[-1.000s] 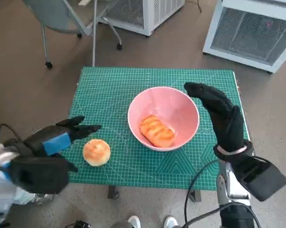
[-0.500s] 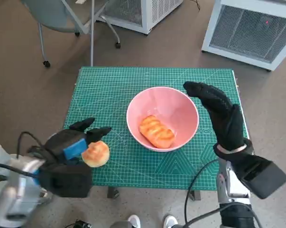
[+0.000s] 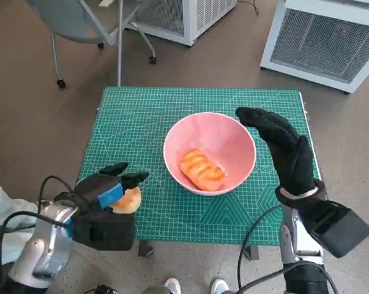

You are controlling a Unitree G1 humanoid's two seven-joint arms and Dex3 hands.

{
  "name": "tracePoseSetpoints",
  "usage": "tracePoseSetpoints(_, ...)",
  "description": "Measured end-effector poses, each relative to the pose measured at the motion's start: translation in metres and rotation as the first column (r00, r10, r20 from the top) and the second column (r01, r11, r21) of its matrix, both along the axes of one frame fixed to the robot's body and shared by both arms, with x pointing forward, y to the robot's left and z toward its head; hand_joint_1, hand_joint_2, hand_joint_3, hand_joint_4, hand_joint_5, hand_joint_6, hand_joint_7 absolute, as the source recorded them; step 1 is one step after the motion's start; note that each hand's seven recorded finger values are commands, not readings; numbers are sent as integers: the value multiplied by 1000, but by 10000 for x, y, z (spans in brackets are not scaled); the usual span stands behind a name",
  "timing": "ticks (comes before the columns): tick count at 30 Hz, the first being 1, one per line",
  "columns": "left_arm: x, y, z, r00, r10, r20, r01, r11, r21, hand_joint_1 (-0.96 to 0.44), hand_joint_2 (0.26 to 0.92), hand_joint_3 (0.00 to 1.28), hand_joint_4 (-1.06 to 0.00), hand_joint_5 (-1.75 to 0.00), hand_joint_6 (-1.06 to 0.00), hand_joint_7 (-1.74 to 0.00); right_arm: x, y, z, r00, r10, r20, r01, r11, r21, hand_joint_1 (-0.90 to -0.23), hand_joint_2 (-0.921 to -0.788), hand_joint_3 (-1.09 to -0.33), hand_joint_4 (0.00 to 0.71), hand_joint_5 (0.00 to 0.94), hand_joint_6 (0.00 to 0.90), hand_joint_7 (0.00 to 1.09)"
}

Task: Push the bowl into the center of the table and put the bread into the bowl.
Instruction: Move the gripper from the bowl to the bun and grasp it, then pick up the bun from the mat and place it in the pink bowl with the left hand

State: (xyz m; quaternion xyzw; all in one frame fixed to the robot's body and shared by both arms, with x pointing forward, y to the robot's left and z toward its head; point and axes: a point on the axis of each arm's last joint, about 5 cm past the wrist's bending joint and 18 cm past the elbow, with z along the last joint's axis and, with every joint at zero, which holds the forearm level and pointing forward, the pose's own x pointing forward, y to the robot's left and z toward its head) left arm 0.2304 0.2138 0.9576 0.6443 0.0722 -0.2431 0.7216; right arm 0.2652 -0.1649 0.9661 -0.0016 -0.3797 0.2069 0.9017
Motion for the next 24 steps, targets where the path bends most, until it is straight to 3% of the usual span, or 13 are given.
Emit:
tracePoseSetpoints(2, 14, 1, -11, 1000, 1, 4, -1, 1000, 19, 114, 880, 34, -715, -105, -631, -353, -1, -7, 0, 1000, -1, 0, 1, 1000, -1, -691, -921, -777, 123, 0, -1, 436)
tracePoseSetpoints(3, 18, 5, -15, 1000, 1, 8, -1, 1000, 23, 74, 894, 43, -730, -445, -611, -677, -2, -10, 1, 1000, -2, 1, 2, 1000, -1, -691, -921, -777, 122, 0, -1, 435)
tracePoseSetpoints(6, 27, 15, -21, 1000, -7, 20, 7, 1000, 29, 26, 903, 68, -739, -874, -600, -1051, -5, -18, 4, 1000, -5, 2, 5, 1000, -2, -690, -921, -777, 121, 0, -1, 434)
tracePoseSetpoints(12, 39, 27, 2, 999, -23, 26, 23, 1000, 13, 5, 896, 82, -735, -1102, -641, -1140, -6, -21, 10, 1000, -5, 0, 5, 1000, -3, -686, -921, -778, 120, 0, -1, 433)
tracePoseSetpoints(24, 69, 116, 142, 999, 11, 32, -8, 997, -80, 2, 913, 79, -705, -1130, -612, -1206, -5, -21, 9, 1000, -5, -5, 5, 1000, -2, -686, -921, -777, 120, 0, -1, 432)
